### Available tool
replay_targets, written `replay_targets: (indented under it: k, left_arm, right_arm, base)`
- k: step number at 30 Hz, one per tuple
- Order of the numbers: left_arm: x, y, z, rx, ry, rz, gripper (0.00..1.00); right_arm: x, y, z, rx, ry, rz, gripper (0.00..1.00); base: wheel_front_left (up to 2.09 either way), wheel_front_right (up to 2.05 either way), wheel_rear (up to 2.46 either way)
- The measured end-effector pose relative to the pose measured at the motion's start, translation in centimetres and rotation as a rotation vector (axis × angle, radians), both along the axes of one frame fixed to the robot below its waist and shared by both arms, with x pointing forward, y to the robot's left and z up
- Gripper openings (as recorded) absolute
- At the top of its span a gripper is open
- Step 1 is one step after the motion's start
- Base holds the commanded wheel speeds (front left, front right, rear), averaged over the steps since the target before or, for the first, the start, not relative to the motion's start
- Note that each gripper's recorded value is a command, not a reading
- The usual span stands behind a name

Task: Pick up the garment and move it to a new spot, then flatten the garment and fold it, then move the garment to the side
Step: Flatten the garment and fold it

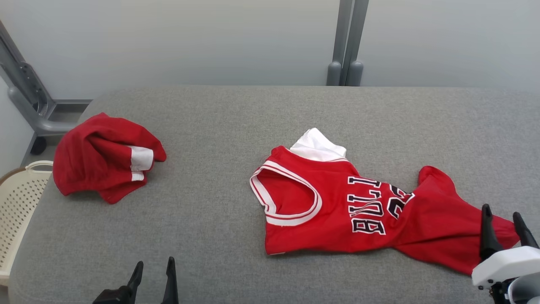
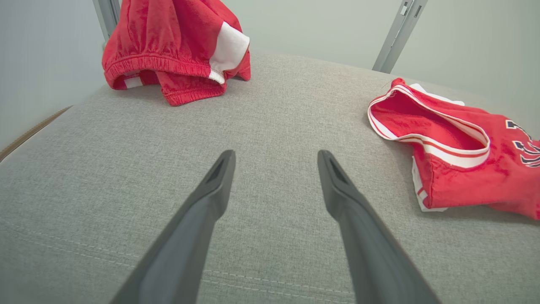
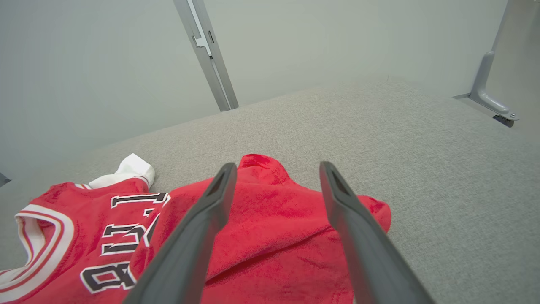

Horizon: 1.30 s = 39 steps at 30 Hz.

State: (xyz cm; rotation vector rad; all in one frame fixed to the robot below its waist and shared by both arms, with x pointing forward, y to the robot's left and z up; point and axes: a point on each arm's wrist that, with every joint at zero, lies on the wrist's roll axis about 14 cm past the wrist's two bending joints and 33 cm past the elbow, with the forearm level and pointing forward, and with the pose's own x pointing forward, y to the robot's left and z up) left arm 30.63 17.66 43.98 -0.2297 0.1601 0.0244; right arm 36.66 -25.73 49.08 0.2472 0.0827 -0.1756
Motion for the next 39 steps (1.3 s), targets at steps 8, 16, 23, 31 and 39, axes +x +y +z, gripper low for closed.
replay_targets:
  k: [8, 16, 23, 31, 39]
  left_arm:
    - [-0.1, 1.0, 1.3, 0.005, -0.050, 0.029, 1.00]
    - [-0.2, 0.5, 2.9, 0.005, -0.119, -0.018, 1.00]
    - [-0.9, 0.3, 2.9, 0.011, -0.125, -0.034, 1.00]
    - [-1.2, -0.3, 2.2, 0.006, -0.105, -0.055, 1.00]
    - [1.6, -4.9, 1.9, -0.063, -0.032, -0.220, 1.00]
  right_arm:
    - [-1.4, 6.0, 2.2, -0.057, -0.152, 0.169, 1.00]
    - [-2.7, 10.6, 2.4, -0.076, -0.185, 0.303, 1.00]
    - [-3.1, 11.5, 1.7, -0.086, -0.165, 0.341, 1.00]
    - [-3.1, 11.7, 1.6, -0.072, -0.159, 0.347, 1.00]
    - [-3.1, 11.7, 1.3, -0.057, -0.140, 0.344, 1.00]
  base:
    - [0.00, 0.00, 0.00]
    - [0.00, 0.00, 0.00]
    - [0.00, 0.00, 0.00]
    - [0.00, 0.00, 0.00]
    - [0.00, 0.00, 0.00]
